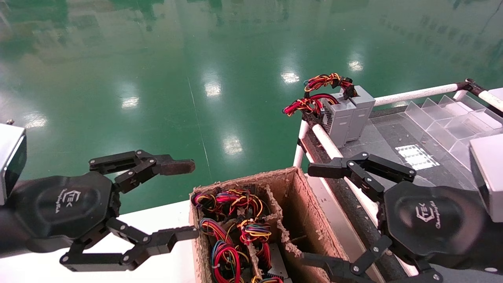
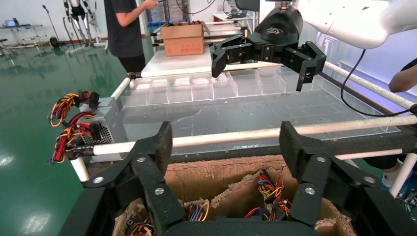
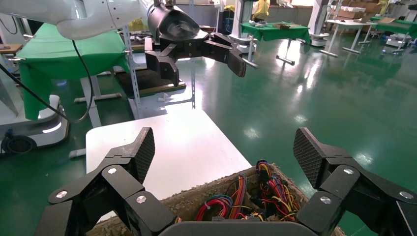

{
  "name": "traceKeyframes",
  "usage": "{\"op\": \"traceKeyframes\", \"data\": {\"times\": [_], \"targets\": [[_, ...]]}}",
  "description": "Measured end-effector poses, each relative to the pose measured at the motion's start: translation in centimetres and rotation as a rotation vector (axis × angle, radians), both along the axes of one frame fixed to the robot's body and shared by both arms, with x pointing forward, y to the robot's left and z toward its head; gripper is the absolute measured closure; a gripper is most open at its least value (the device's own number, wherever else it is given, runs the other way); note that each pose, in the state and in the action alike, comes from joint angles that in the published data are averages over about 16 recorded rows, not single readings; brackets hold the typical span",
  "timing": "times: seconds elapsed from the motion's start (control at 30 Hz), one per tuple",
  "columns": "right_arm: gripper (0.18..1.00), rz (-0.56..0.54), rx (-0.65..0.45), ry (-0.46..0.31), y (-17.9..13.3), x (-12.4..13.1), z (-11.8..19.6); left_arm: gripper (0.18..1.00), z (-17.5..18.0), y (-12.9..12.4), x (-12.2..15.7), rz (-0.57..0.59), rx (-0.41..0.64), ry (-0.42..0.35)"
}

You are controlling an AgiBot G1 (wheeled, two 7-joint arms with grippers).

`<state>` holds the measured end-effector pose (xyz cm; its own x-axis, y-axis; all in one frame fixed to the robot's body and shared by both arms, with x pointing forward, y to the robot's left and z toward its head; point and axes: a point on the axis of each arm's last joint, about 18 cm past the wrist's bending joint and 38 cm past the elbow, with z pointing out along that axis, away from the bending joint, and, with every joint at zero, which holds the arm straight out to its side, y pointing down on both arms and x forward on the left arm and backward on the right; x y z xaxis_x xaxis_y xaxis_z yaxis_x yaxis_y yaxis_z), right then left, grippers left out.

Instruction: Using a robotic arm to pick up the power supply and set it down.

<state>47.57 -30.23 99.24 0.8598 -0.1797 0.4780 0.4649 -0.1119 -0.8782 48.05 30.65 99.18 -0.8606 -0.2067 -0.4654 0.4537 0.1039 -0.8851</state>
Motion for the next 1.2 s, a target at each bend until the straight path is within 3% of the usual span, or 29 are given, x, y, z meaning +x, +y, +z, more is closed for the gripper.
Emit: {"op": "traceKeyframes", "data": {"times": [0.27,0.73,1.0,1.2], "targets": [[0.178,0.0,0.0,0.0,0.0,0.0,0.0,0.463,0.0,0.0,0.0,0.0,0.0,0.0],[0.178,-0.038,-0.042,0.034,-0.2,0.8,-0.8,0.789,0.0,0.0,0.0,0.0,0.0,0.0],[0.178,-0.088,-0.199,0.117,0.3,2.3,-3.1,0.918,0.0,0.0,0.0,0.0,0.0,0.0],[0.178,-0.119,-0.361,0.189,0.8,3.6,-5.7,0.968,0.0,0.0,0.0,0.0,0.0,0.0]]}}
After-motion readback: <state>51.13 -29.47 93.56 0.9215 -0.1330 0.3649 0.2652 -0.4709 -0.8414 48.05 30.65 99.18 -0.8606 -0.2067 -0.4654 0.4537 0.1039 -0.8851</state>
